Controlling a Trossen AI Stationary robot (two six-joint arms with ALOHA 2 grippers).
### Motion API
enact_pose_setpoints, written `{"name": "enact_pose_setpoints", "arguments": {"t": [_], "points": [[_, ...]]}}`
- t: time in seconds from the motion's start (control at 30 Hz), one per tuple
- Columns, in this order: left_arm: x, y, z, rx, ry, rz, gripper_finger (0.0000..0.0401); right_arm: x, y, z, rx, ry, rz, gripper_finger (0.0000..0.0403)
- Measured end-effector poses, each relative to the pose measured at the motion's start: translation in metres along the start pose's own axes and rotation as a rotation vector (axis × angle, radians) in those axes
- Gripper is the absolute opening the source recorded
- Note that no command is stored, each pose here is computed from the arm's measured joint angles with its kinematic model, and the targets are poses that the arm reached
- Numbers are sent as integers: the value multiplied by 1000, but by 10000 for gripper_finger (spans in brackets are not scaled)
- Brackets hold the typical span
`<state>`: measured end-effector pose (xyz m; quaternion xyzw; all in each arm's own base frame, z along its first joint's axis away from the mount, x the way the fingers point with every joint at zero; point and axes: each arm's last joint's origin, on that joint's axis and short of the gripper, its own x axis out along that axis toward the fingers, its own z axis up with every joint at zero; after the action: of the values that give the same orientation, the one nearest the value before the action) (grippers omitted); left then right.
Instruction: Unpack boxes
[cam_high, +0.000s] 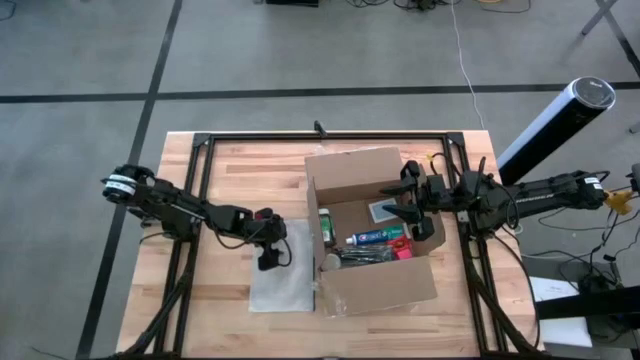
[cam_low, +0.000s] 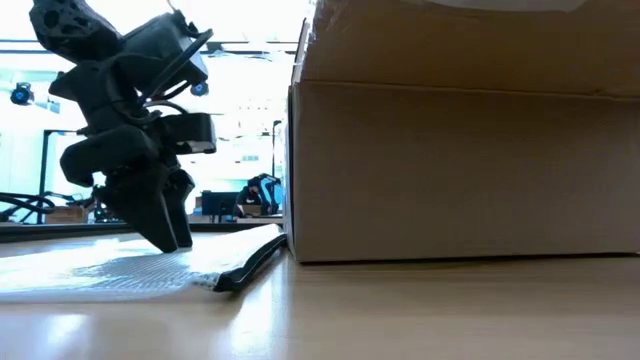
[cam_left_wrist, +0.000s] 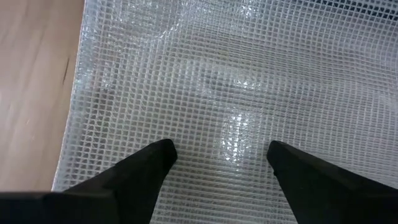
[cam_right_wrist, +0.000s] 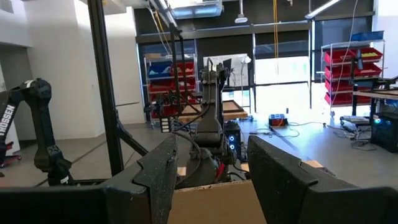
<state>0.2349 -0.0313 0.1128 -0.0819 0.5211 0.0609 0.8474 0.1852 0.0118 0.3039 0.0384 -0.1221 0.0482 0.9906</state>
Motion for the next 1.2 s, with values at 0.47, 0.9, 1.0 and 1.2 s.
{"name": "enact_pose_setpoints", "arguments": {"t": [0.47, 0.9, 1.0, 1.2], "points": [[-10, 8, 11, 44, -13, 36, 280, 42, 12, -11, -67, 332, 98, 171], [-12, 13, 6, 12, 37, 76, 276, 93, 72, -3, -115, 564, 342, 157], [-12, 13, 3, -17, 49, 68, 276, 108, 86, -17, -134, 644, 354, 152], [-13, 9, -2, -49, 79, -3, 276, 144, 104, -51, -145, 749, 375, 146]]}}
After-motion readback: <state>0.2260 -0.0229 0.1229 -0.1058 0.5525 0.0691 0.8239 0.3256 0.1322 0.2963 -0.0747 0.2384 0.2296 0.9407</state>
